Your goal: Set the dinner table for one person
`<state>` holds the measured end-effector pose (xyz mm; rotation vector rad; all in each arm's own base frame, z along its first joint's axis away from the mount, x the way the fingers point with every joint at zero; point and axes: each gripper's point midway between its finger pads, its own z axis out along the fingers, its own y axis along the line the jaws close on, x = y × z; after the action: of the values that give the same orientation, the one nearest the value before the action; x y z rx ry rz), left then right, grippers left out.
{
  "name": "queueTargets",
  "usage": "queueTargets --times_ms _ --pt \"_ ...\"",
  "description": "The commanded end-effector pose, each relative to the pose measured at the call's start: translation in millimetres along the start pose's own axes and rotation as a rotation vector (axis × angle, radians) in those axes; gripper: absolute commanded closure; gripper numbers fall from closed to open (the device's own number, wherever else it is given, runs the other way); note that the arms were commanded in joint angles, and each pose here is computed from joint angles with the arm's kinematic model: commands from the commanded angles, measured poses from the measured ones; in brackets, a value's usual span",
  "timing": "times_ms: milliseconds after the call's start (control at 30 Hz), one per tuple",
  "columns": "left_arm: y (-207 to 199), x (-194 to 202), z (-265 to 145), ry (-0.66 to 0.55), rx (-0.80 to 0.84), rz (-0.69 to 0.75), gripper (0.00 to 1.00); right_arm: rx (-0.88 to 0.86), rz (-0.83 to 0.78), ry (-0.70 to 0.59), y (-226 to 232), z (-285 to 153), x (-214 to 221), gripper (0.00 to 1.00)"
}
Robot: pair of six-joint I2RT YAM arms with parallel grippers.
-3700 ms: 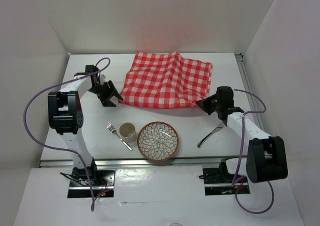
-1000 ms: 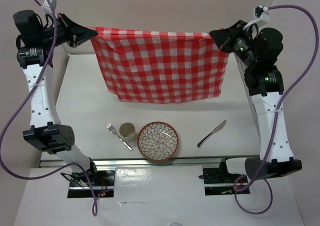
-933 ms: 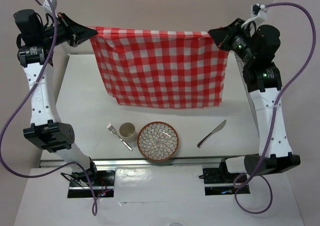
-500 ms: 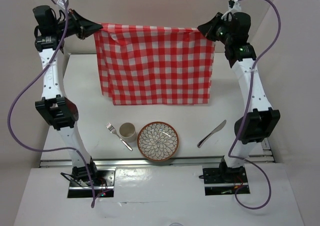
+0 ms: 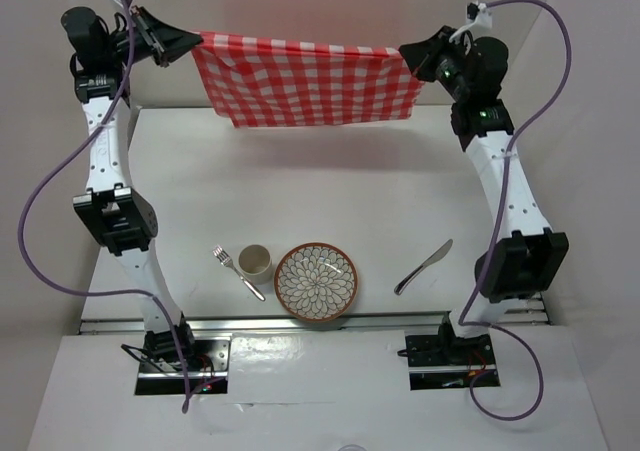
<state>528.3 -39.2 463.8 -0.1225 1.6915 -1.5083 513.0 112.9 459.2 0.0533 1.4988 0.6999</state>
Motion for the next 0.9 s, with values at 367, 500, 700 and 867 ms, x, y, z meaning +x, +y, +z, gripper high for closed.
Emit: queueTargets --times_ms 367,500,700,867 --pt "154 172 -89 0.157 -0.490 -0.134 0.81 0.295 0.210 0.454 -78 -181 228 0.41" --pt "221 262 -108 0.358 -0.699 -0.374 0.26 0.501 0.334 0.584 -99 -234 283 0.20" --pt "222 249 -119 0.325 -0.795 -0.326 0.21 0.507 0.311 0.512 -92 -226 251 0.18" --pt "220 232 -131 0.296 -0.916 -0.262 0.21 0.520 0.256 0.551 -107 -197 244 0.39"
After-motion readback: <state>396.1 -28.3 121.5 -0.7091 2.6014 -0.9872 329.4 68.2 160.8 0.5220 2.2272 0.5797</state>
